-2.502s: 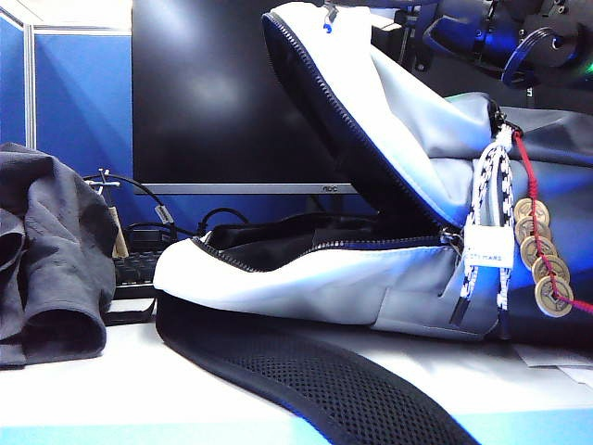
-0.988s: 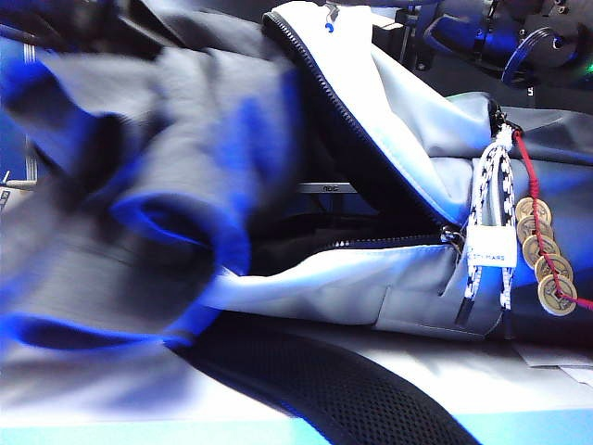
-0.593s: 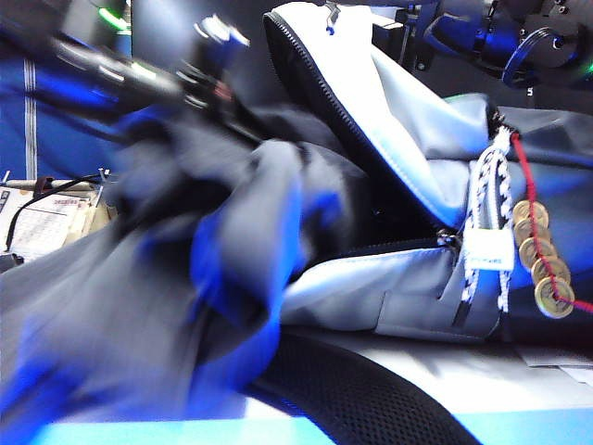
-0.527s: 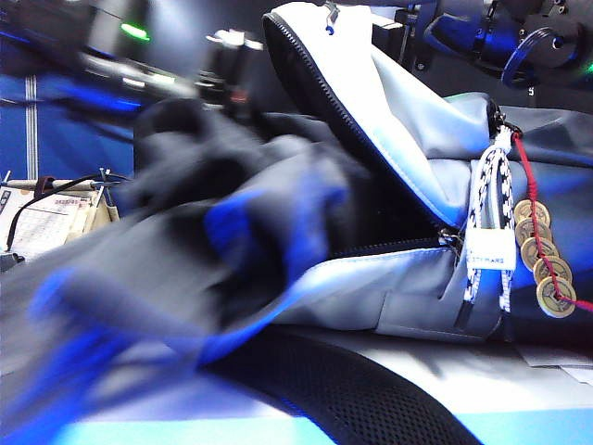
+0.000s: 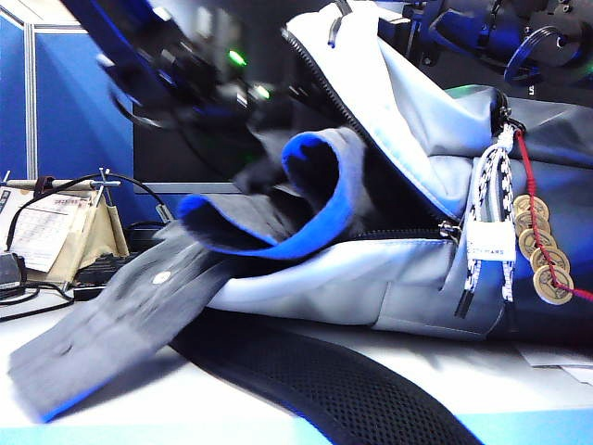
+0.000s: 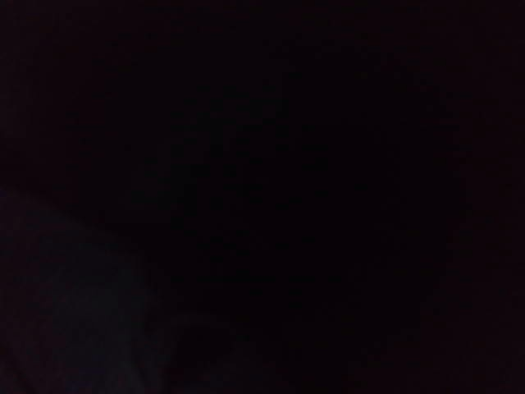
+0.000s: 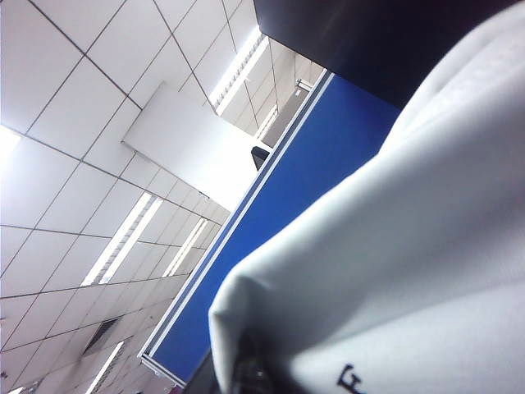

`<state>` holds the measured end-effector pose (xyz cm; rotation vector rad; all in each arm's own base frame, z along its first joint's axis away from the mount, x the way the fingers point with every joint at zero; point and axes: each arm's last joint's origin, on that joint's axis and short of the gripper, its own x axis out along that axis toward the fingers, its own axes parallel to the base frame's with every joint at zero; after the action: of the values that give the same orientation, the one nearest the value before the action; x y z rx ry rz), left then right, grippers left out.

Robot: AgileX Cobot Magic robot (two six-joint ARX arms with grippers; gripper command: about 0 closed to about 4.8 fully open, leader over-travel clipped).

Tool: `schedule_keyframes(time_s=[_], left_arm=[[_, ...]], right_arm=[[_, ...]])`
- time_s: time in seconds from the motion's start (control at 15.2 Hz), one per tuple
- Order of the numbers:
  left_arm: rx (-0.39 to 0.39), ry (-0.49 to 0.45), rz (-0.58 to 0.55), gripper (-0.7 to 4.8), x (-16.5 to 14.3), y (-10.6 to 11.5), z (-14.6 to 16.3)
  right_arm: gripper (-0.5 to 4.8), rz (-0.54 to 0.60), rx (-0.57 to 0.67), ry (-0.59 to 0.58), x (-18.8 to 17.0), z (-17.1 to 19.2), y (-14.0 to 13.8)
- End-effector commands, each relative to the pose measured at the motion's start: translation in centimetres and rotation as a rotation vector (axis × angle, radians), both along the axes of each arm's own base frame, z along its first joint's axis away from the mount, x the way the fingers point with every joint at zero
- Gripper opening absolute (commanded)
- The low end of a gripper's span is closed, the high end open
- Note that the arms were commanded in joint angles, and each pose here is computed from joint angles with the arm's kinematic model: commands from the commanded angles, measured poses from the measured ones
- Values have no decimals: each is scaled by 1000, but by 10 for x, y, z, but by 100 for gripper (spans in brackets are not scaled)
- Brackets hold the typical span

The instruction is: Put the gray clothes into the backpack.

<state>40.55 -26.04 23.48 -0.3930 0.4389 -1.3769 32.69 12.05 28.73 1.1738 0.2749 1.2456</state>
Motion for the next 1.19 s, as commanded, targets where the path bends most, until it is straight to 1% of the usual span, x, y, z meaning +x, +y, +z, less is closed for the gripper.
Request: schedule_keyframes(time_s=[0.07,0.13,0.2,0.26,0.4,0.46,0.53,0.59,0.66,0.79,0.86,0.92,0.99,1.05,1.12,1.19], left_arm=[[5,41,-150,9,-8,-16,-14],[5,22,-192,87,-9,-16,-14],[3,22,-199,179,-9,-15,-13],[-2,41,-179,479,-4,-7,-10],[-12,77,-162,479,0,3,-3],[-18,85,-175,479,1,7,1],[-32,104,-224,479,0,13,10],[-40,119,-261,479,-3,15,17],[-45,126,-278,479,-3,20,23],[-57,167,-316,479,-3,37,41],[-59,173,-330,479,-3,43,46],[-59,205,-359,479,-1,59,55],[-55,229,-387,479,0,66,57],[-46,283,-427,479,4,81,58],[-37,318,-461,479,5,87,58],[-34,336,-467,479,5,94,59]], right_arm=[[-5,60,-20,-57,-4,9,-4],[-5,59,-13,-48,-4,9,-5],[-5,48,-10,-47,-3,9,-7],[-5,36,-6,-46,-2,9,-9],[-5,5,9,-42,0,10,-15],[-5,-1,12,-42,0,11,-16],[-5,-10,15,-42,1,11,-17],[-5,-24,20,-41,1,11,-20],[-5,-32,25,-40,2,11,-20],[-5,-49,35,-38,2,12,-22],[-5,-58,40,-37,3,12,-22],[-5,-67,47,-36,3,12,-23],[-5,-69,49,-35,3,12,-23],[-5,-69,49,-34,3,12,-23],[-5,-68,49,-35,3,12,-23],[-5,-68,48,-35,3,12,-23]])
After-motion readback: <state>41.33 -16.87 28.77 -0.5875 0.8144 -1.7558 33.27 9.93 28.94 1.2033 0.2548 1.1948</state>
